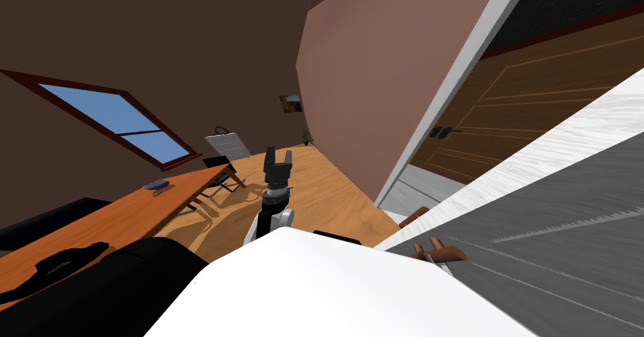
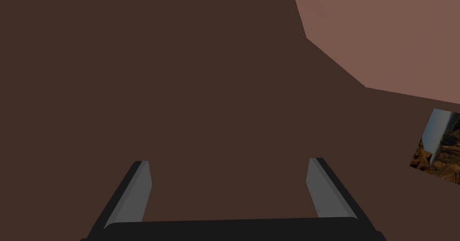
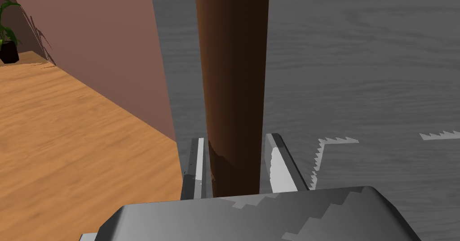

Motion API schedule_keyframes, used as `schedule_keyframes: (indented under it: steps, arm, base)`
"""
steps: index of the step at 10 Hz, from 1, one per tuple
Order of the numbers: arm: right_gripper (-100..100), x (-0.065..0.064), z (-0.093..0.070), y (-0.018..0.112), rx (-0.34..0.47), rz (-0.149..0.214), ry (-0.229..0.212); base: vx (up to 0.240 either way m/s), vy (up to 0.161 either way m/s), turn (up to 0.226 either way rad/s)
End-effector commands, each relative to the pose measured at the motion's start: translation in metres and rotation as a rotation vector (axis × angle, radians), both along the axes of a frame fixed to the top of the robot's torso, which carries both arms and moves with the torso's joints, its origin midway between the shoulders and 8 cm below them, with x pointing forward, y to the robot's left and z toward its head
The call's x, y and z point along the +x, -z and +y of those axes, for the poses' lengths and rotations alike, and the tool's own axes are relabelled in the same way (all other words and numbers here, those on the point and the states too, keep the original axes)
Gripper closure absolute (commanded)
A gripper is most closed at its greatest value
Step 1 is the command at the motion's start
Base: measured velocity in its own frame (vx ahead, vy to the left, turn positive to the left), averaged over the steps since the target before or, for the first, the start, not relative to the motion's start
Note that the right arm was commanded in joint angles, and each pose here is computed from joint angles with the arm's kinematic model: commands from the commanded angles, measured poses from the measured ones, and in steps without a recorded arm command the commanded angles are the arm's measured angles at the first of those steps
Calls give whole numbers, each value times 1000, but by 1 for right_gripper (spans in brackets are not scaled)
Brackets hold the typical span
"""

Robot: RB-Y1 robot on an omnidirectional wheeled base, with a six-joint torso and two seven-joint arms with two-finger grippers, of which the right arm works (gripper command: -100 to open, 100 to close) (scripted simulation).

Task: Pull the door open

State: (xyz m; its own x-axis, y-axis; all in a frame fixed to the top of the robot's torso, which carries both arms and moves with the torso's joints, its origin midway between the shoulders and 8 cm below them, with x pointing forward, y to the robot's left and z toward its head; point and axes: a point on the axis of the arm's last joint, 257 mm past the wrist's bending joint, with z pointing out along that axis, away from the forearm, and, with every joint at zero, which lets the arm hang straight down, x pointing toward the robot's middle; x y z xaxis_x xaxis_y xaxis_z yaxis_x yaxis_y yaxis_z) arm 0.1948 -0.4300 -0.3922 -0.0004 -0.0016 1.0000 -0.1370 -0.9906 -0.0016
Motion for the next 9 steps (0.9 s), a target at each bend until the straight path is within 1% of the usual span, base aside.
schedule_keyframes:
  steps: [1,7,8,9]
  arm:
    - [100,-1,3,0,0,-1,-15]
    - [100,-3,20,-1,-2,0,-100]
    - [100,-3,22,-1,-2,0,-109]
    - [100,-2,22,-1,0,-1,-104]
  base:
    - [-204,-53,85]
    - [-212,-33,77]
    - [-219,-53,74]
    - [-94,-20,23]
